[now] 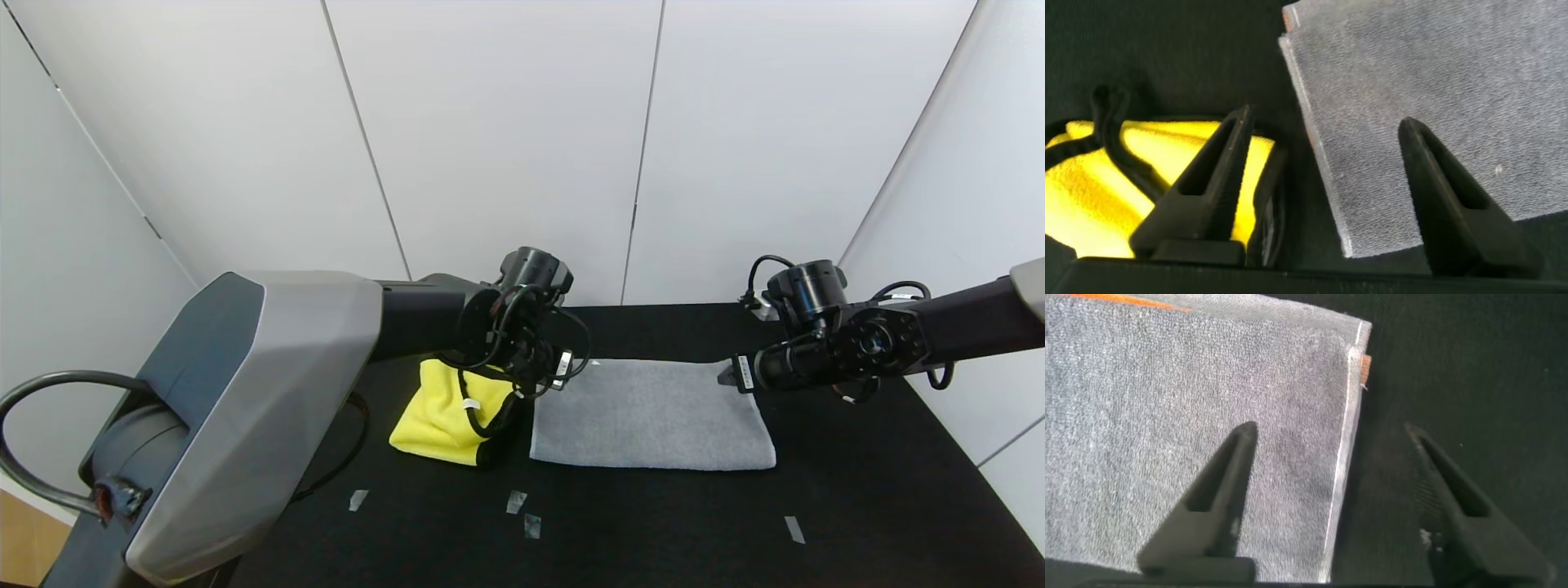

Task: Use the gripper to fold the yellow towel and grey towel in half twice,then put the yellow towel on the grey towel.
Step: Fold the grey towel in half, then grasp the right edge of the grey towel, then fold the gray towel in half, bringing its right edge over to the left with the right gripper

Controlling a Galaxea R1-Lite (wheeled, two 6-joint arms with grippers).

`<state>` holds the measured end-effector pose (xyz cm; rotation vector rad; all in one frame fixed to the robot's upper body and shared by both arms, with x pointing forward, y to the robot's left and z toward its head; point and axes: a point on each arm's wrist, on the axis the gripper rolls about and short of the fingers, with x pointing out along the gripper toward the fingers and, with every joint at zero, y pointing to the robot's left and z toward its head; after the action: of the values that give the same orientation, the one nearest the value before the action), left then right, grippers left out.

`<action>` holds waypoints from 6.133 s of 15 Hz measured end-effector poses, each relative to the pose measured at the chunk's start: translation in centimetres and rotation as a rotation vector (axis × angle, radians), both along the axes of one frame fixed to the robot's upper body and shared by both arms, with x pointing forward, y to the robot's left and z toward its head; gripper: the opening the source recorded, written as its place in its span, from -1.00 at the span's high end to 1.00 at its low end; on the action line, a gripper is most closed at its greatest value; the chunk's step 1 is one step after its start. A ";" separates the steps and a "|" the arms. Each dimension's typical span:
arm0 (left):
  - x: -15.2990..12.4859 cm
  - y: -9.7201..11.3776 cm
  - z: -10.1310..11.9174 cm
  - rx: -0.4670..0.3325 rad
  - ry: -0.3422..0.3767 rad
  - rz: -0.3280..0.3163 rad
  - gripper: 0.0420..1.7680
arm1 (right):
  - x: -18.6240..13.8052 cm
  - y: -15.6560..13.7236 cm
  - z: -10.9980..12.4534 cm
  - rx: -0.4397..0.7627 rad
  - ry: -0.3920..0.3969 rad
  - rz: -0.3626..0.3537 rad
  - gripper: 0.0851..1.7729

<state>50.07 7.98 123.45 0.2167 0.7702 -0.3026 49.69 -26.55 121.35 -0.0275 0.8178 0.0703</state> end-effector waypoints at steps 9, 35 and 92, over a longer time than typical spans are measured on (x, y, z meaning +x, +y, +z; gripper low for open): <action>-1.2 0.6 0.9 0.004 0.019 0.003 -0.78 | -2.9 0.2 1.5 0.052 0.173 -0.083 -0.77; -3.9 1.9 1.9 0.022 0.058 -0.004 -0.93 | -3.2 0.9 -3.4 0.136 0.386 -0.128 -0.25; -7.2 9.5 4.9 0.002 0.097 0.086 -0.94 | -8.6 14.9 -0.2 -0.072 0.109 0.211 0.94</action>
<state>42.85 17.48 128.39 0.1710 0.8730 -0.2317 41.05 -11.68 121.12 -0.1795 0.9245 0.2430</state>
